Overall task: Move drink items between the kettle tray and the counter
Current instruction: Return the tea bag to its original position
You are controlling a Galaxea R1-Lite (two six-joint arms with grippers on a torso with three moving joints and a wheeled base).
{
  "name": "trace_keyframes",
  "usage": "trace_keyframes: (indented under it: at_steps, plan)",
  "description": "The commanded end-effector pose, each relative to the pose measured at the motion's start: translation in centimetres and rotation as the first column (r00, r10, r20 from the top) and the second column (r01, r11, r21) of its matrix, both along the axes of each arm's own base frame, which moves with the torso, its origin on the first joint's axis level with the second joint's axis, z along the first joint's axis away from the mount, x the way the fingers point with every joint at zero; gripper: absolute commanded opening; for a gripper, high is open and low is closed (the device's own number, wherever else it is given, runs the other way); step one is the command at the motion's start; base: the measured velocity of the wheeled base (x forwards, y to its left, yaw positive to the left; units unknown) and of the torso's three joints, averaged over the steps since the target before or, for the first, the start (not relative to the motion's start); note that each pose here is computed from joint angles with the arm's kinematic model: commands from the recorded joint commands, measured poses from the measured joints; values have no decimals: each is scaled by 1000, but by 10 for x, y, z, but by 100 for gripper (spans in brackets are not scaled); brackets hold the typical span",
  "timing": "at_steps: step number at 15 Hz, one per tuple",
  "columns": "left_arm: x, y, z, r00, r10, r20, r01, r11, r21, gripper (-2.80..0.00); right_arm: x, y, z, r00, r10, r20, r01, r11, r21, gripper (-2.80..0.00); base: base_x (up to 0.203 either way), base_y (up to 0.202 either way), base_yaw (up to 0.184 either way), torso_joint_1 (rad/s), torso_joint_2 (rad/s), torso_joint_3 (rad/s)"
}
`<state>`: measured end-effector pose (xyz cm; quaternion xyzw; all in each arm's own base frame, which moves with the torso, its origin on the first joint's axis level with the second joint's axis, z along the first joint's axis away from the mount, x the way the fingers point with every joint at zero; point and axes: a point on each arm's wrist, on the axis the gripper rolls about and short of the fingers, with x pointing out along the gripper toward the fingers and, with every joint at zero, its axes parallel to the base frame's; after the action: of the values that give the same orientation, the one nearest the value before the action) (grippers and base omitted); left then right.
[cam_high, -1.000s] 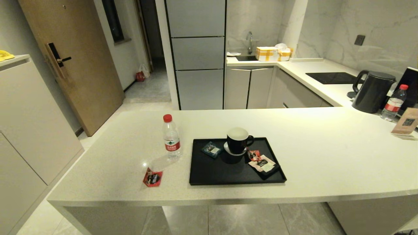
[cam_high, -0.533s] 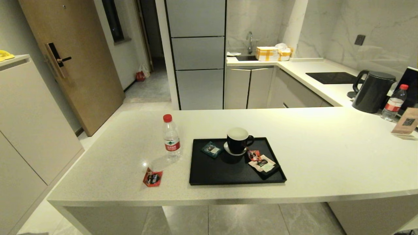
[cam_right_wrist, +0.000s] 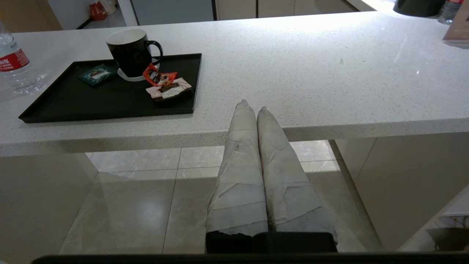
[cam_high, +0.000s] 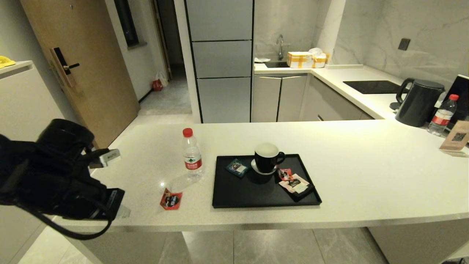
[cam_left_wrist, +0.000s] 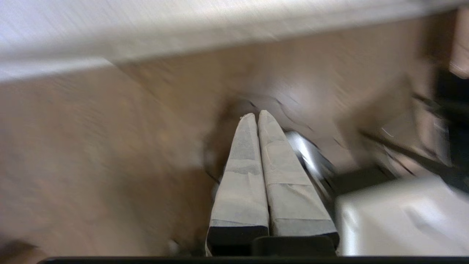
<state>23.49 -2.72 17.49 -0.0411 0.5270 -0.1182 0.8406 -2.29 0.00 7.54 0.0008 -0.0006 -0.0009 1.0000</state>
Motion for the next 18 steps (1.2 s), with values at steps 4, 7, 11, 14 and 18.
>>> trace_keyframes:
  at_steps: [4, 7, 11, 14, 18]
  plan:
    - [55, -3, -44, 997, 62, 38, -67, 990, 124, 0, 0, 0, 0, 1000, 0, -3, 0, 1000, 0, -280, 0, 0, 0, 0, 0, 0]
    - [70, -9, -69, 999, 54, -9, -52, 988, 147, 0, 0, 0, 0, 1000, 0, -3, 0, 1000, 0, -280, 0, 0, 0, 0, 0, 0]
    - [79, -22, -88, 999, 33, -24, -29, 983, 184, 0, 0, 0, 0, 1000, 0, -3, 0, 1000, 0, -280, 0, 0, 0, 0, 0, 0]
    - [91, -28, -99, 999, 30, 18, -33, 982, 185, 0, 0, 0, 0, 1000, 0, -3, 0, 1000, 0, -280, 0, 0, 0, 0, 0, 0]
    - [101, -29, -110, 999, 42, 13, -43, 979, 199, 0, 0, 0, 0, 1000, 0, -3, 0, 1000, 0, -280, 0, 0, 0, 0, 0, 0]
